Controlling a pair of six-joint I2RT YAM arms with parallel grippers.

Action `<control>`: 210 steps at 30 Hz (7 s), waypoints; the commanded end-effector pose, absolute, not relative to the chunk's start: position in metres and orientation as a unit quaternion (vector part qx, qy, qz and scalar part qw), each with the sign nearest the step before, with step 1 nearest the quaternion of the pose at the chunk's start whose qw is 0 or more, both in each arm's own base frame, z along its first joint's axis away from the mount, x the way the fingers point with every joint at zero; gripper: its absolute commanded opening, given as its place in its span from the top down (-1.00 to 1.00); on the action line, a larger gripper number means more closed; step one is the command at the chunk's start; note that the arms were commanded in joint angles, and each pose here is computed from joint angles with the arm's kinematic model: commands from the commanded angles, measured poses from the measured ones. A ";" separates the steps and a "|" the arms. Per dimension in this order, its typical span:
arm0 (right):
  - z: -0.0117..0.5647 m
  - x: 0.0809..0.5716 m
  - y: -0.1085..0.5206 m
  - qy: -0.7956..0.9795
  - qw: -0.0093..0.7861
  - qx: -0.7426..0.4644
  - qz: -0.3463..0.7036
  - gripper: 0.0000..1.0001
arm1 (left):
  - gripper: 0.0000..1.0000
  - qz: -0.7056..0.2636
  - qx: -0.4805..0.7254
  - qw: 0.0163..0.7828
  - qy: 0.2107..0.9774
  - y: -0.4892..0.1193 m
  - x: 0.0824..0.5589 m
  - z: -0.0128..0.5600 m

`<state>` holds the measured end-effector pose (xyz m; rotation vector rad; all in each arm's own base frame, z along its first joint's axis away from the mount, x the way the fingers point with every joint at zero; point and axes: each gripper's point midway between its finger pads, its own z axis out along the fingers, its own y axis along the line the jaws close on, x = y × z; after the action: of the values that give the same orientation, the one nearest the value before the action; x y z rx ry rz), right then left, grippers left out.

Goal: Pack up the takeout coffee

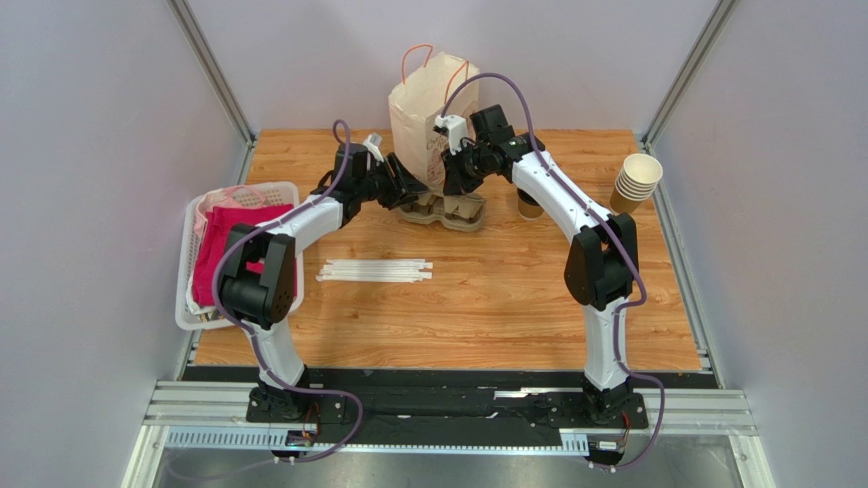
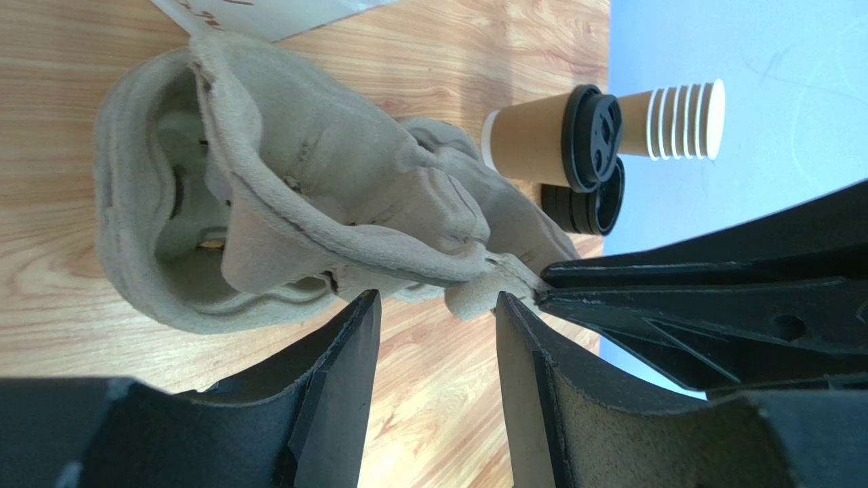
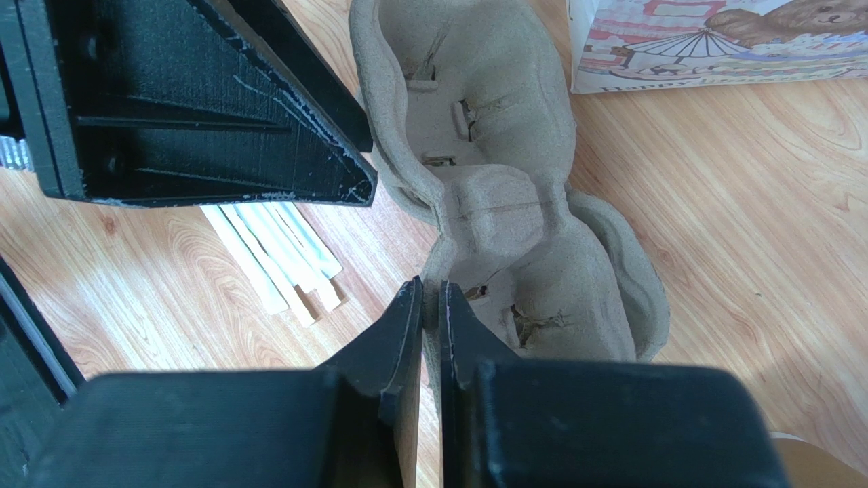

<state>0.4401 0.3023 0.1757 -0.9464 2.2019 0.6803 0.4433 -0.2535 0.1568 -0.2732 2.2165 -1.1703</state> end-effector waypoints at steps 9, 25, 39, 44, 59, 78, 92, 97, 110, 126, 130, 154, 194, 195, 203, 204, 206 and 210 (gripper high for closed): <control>0.215 0.440 0.311 0.807 0.365 -0.376 0.271 1.00 | -0.09 -0.373 -0.135 0.301 0.867 -0.232 0.447 0.137; 0.210 0.443 0.311 0.810 0.362 -0.374 0.268 1.00 | -0.09 -0.454 -0.096 0.325 0.824 -0.259 0.447 0.184; 0.212 0.441 0.310 0.807 0.365 -0.379 0.268 1.00 | -0.08 -0.421 -0.114 0.323 0.840 -0.252 0.459 0.168; 0.212 0.442 0.311 0.808 0.365 -0.378 0.267 1.00 | -0.05 -0.408 -0.113 0.315 0.850 -0.248 0.453 0.152; 0.216 0.444 0.309 0.807 0.368 -0.372 0.275 1.00 | 0.00 -0.331 -0.115 0.310 0.884 -0.226 0.451 0.121; 0.226 0.456 0.306 0.813 0.379 -0.334 0.290 1.00 | -0.08 -0.302 -0.091 0.315 0.895 -0.219 0.447 0.121; 0.242 0.464 0.300 0.807 0.401 -0.325 0.287 1.00 | -0.10 -0.315 -0.049 0.322 0.891 -0.225 0.439 0.135; 0.254 0.467 0.295 0.800 0.420 -0.330 0.274 1.00 | -0.11 -0.354 -0.006 0.353 0.866 -0.233 0.429 0.170; 0.282 0.474 0.286 0.777 0.463 -0.354 0.236 1.00 | -0.11 -0.373 0.023 0.355 0.857 -0.234 0.407 0.189; 0.314 0.461 0.273 0.761 0.488 -0.371 0.213 1.00 | -0.11 -0.380 0.012 0.345 0.858 -0.237 0.412 0.179; 0.330 0.445 0.267 0.754 0.493 -0.377 0.214 1.00 | -0.11 -0.370 0.007 0.337 0.866 -0.235 0.412 0.173; 0.221 0.273 0.152 0.805 0.342 -0.474 0.106 1.00 | -0.11 -0.352 -0.005 0.305 0.885 -0.229 0.409 0.145; 0.205 0.328 0.268 0.799 0.410 -0.423 0.121 -0.25 | -0.09 -0.360 -0.015 0.298 0.884 -0.233 0.413 0.141; 0.185 0.334 0.276 0.807 0.391 -0.429 0.111 -0.24 | -0.09 -0.360 -0.015 0.298 0.884 -0.233 0.413 0.140; 0.140 0.366 0.307 0.816 0.387 -0.414 0.118 -0.29 | -0.09 -0.357 -0.018 0.296 0.886 -0.230 0.414 0.137; 0.137 0.369 0.309 0.814 0.389 -0.416 0.117 -0.28 | -0.09 -0.357 -0.020 0.295 0.886 -0.230 0.414 0.136; 0.126 0.374 0.313 0.814 0.385 -0.419 0.117 -0.27 | -0.09 -0.357 -0.020 0.294 0.886 -0.229 0.414 0.136; 0.114 0.374 0.319 0.813 0.376 -0.427 0.125 -0.23 | -0.09 -0.357 -0.023 0.293 0.887 -0.228 0.415 0.135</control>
<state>0.3526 0.2984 0.0942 -1.1431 2.1810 0.2847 0.4084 -0.2274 0.1300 -0.0547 2.3863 -0.9296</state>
